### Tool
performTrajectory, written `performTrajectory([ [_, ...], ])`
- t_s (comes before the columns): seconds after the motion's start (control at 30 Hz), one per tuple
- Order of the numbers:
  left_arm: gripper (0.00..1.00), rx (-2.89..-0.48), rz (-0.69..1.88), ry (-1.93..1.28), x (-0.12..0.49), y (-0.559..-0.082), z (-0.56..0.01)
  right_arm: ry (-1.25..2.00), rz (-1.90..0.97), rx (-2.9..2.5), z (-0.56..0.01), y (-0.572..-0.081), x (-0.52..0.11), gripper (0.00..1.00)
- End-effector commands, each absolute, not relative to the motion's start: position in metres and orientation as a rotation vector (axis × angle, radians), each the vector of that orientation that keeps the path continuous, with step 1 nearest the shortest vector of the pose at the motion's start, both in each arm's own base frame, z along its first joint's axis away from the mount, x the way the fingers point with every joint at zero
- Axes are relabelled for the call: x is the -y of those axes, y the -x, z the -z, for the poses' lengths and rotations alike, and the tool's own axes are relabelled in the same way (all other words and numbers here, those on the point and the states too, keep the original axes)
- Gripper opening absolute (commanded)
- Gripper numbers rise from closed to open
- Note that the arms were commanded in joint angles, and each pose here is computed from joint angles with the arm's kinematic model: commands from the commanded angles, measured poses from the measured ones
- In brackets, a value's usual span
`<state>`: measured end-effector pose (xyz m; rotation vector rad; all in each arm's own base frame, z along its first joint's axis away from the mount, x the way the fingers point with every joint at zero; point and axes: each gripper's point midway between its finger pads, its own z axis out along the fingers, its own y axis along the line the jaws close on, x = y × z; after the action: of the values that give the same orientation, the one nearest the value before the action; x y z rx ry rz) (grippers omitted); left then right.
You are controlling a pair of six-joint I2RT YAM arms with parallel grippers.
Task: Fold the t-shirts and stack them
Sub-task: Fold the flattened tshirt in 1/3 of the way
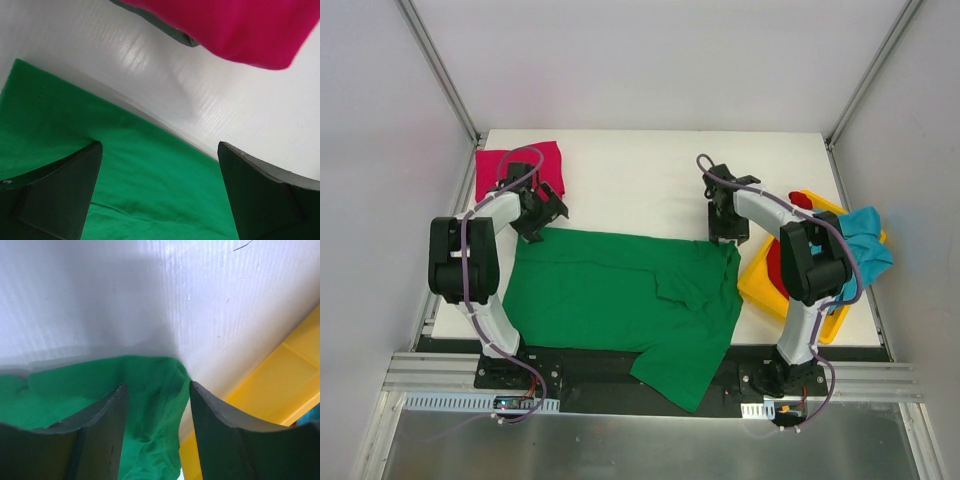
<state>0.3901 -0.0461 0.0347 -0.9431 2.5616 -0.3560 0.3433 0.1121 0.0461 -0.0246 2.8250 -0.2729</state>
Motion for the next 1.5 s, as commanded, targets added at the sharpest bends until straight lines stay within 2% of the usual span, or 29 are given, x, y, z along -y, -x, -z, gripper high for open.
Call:
performTrajectory([
  [0.0, 0.99, -2.582, 0.296, 0.98, 0.026, -0.384, -0.021, -0.026, 0.181, -2.818, -0.044, -0.353, -0.113, 0.49],
  [0.1, 0.99, -2.585, 0.273, 0.992, 0.02, -0.379, -0.018, -0.06, 0.149, -2.829, -0.035, -0.353, -0.111, 0.31],
  [0.27, 0.99, -2.57, 0.197, 0.997, 0.004, -0.374, -0.019, -0.119, 0.126, -2.829, -0.025, -0.361, -0.104, 0.09],
  [0.37, 0.99, -2.566, 0.17, 1.018, -0.005, -0.37, -0.018, -0.175, 0.12, -2.784, -0.029, -0.367, -0.099, 0.01],
  [0.57, 0.99, -2.58, 0.147, 1.081, -0.017, -0.359, -0.01, -0.188, -0.051, -2.607, -0.055, -0.39, -0.096, 0.01],
  [0.87, 0.99, -2.589, 0.201, 1.019, -0.013, -0.365, -0.018, -0.112, -0.161, -2.52, -0.053, -0.413, -0.095, 0.01],
  [1.03, 0.99, -2.594, 0.178, 1.01, -0.015, -0.363, -0.016, -0.182, -0.181, -2.404, -0.061, -0.442, -0.082, 0.12],
  [1.2, 0.99, -2.582, 0.186, 1.001, -0.015, -0.363, -0.022, -0.202, -0.103, -2.359, -0.094, -0.451, -0.066, 0.58],
  [1.37, 0.99, -2.548, 0.298, 0.972, -0.004, -0.377, -0.041, -0.035, -0.219, -2.38, -0.127, -0.43, -0.091, 0.73],
  [1.47, 0.99, -2.512, 0.345, 0.966, 0.0, -0.385, -0.056, 0.129, -0.3, -2.418, -0.135, -0.402, -0.125, 0.87],
])
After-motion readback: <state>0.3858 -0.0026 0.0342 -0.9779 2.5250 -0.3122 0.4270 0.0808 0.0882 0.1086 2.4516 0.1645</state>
